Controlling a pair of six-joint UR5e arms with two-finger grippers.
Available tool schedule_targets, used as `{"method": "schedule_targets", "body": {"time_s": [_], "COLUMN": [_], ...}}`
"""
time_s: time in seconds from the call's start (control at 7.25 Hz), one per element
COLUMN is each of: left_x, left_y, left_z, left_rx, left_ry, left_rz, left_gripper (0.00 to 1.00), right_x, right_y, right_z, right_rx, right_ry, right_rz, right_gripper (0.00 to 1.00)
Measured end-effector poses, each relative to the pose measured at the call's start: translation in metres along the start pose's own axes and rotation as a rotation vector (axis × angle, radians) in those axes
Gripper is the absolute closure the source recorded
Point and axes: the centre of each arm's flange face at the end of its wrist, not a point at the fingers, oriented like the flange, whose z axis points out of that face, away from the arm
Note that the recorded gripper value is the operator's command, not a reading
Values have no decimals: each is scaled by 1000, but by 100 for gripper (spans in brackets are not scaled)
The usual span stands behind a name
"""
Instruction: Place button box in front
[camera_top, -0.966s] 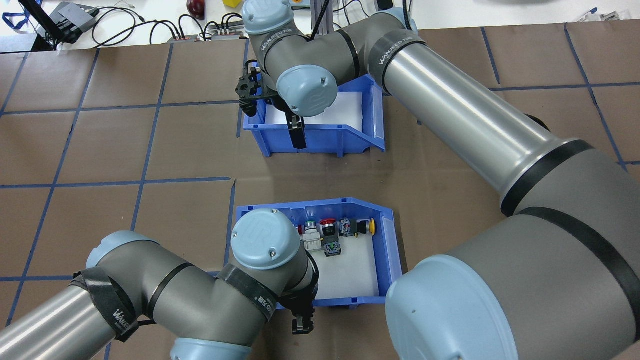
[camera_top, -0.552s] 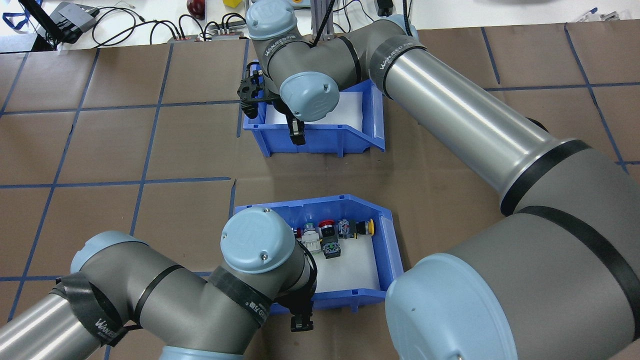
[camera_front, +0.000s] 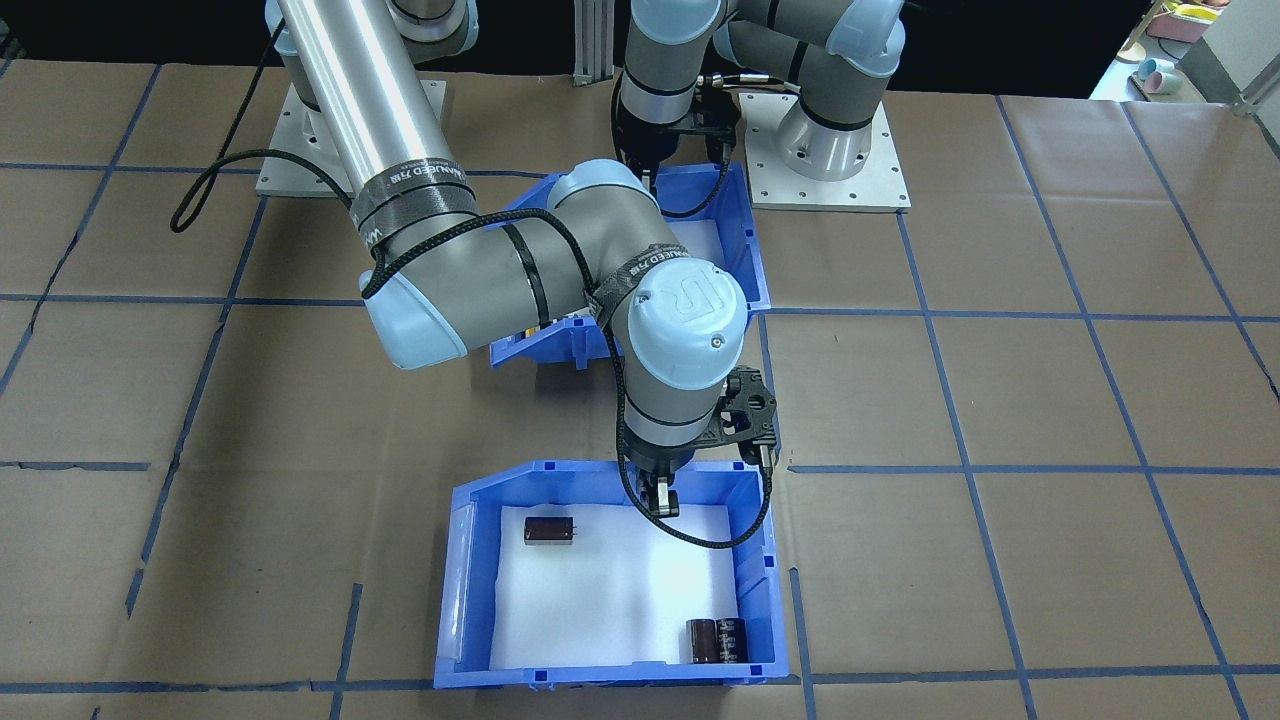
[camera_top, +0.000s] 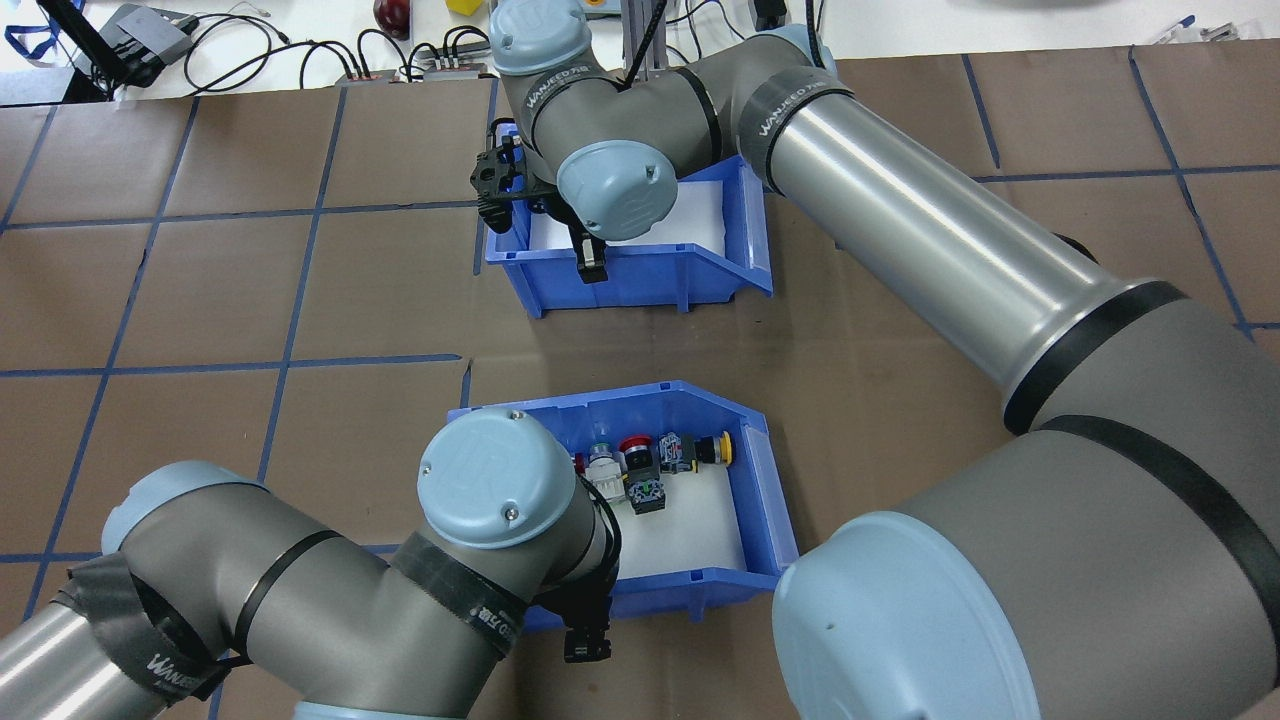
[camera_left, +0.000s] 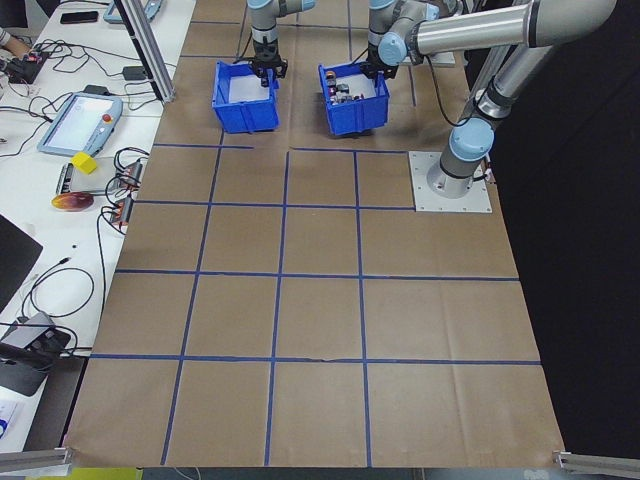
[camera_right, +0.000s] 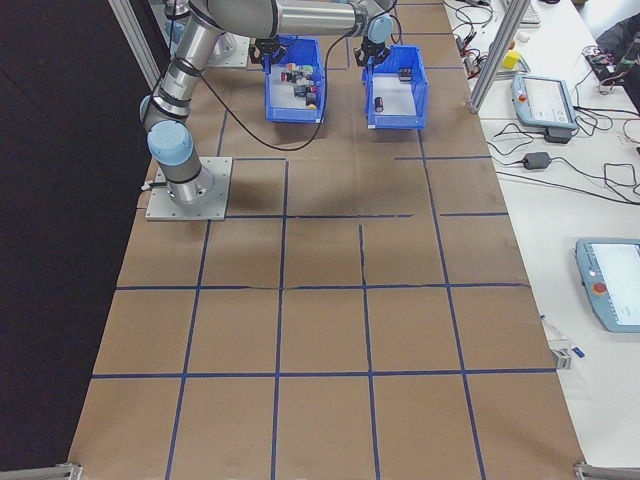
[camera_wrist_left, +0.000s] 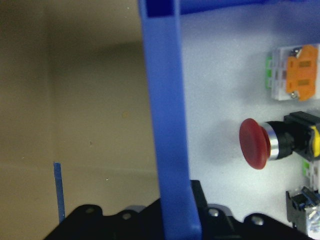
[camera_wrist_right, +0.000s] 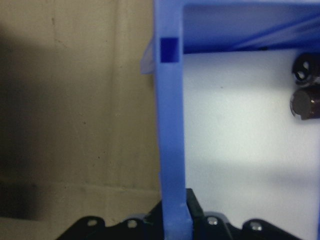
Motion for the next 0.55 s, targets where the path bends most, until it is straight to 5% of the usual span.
{"method": "schedule_targets", "body": {"time_s": [0.55], "left_x": [-3], "left_y": [-7], "left_z": [-17], "left_rx": [4], "left_ry": [16], "left_rz": [53], "left_gripper": [100], "right_x": [48], "right_y": [146], "right_z": [-55], "right_rx": [-3], "right_ry": [21], "right_rz": [75], "right_gripper": [95]}}
